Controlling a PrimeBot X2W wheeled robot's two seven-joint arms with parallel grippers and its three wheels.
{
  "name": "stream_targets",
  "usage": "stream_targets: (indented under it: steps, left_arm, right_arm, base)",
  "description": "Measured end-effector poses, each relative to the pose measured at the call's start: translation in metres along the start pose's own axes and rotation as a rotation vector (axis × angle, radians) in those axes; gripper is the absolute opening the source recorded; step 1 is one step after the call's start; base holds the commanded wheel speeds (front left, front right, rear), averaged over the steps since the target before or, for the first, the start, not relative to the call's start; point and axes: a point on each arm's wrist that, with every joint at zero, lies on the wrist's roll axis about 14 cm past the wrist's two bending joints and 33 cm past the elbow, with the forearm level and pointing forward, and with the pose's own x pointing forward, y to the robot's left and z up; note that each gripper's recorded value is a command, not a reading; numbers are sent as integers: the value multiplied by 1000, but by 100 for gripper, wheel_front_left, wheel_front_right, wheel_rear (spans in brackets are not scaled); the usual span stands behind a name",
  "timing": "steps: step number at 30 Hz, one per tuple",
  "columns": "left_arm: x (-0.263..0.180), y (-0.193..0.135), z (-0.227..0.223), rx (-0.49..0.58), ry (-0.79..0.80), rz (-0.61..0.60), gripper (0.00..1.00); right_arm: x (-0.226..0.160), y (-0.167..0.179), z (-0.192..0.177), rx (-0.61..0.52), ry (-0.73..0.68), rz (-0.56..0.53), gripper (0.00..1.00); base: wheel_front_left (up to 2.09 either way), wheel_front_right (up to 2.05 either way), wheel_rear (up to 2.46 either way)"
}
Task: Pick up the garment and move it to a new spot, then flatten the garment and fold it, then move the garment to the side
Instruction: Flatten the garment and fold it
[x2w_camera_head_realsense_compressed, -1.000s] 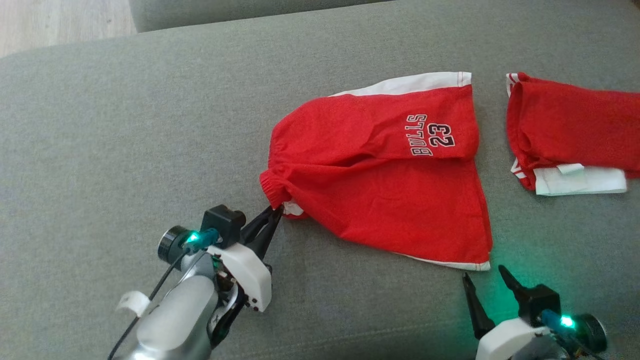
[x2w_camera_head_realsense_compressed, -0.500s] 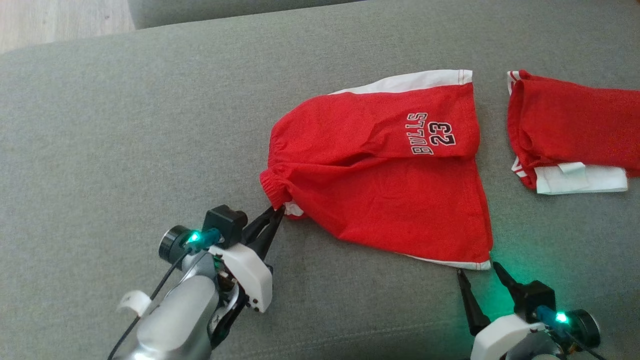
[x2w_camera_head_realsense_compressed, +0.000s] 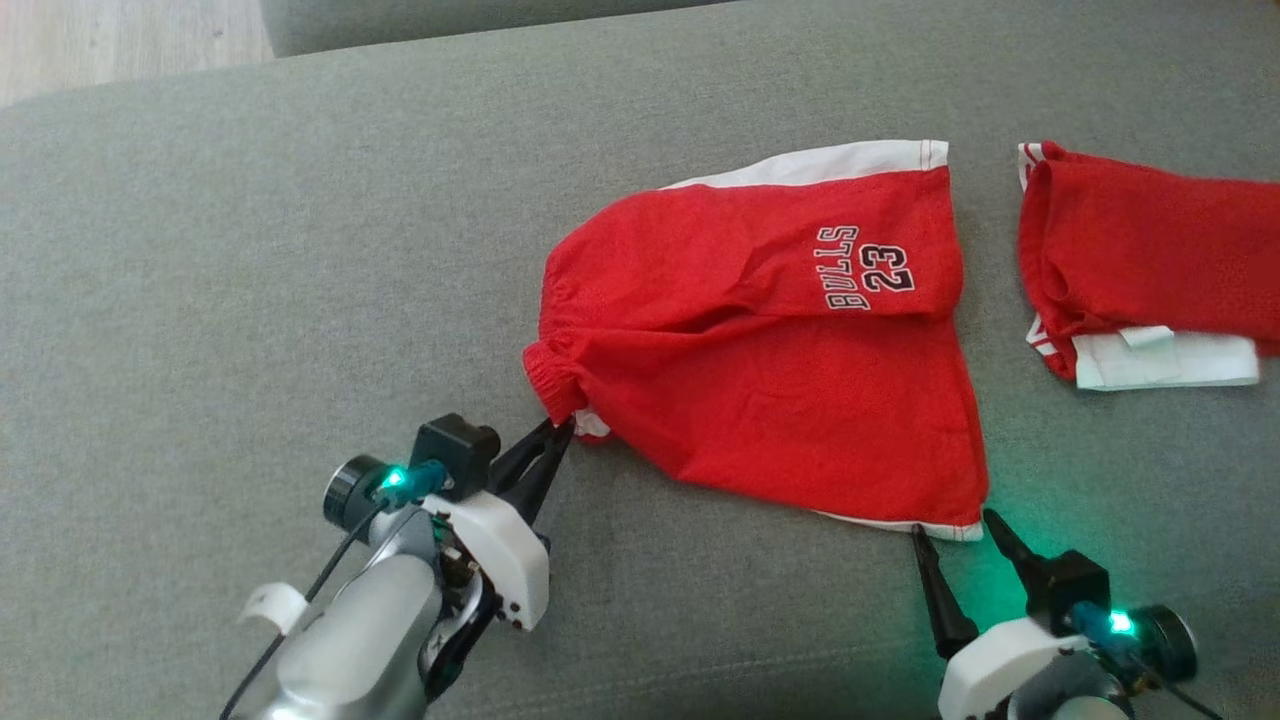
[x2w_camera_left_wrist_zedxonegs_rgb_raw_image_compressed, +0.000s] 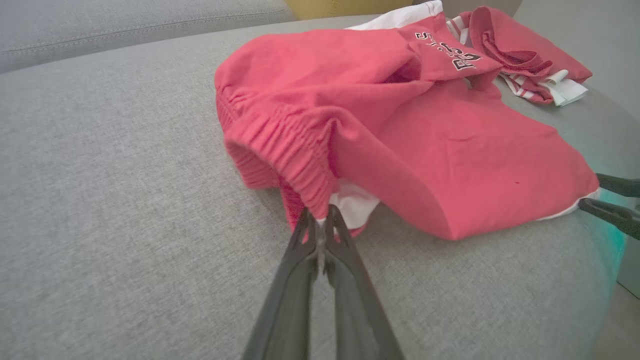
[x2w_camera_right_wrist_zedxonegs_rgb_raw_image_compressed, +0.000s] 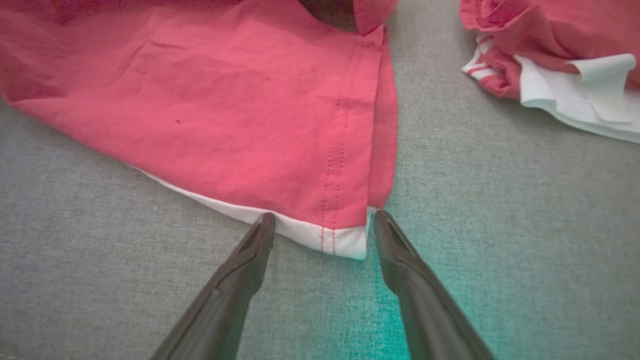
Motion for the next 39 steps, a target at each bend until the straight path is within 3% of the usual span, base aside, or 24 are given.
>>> stream_targets:
  steps: [7, 8, 9, 10, 11, 22, 33, 39]
  left_arm:
    - [1, 1, -2, -5, 7, 0, 0]
    - [1, 2, -3, -4, 11, 2, 0]
    - [1, 2, -3, -4, 11, 5, 0]
    - [1, 3, -3, -3, 11, 6, 0]
    - [1, 4, -3, -1, 11, 7, 0]
    - [-7, 10, 9, 26, -14, 24, 0]
    - [-25, 5, 61, 165, -110, -22, 0]
    - [-38, -1, 98, 208, -183, -42, 0]
  right_arm:
    - [4, 3, -4, -2, 19, 10, 100]
    - [5, 3, -4, -3, 19, 12, 94]
    - [7, 3, -2, -4, 17, 14, 54]
    - [8, 4, -2, -5, 16, 16, 31]
    - [8, 4, -1, -4, 15, 17, 0]
    - [6, -13, 15, 5, -40, -35, 0]
    - [-1, -48, 133, -54, -352, -91, 0]
    - [-16, -50, 181, -86, -466, -81, 0]
  base:
    - [0, 0, 0]
    - [0, 0, 0]
    - [0, 0, 0]
    - [0, 0, 0]
    - [0, 0, 0]
    - [0, 0, 0]
    - [0, 0, 0]
    - [0, 0, 0]
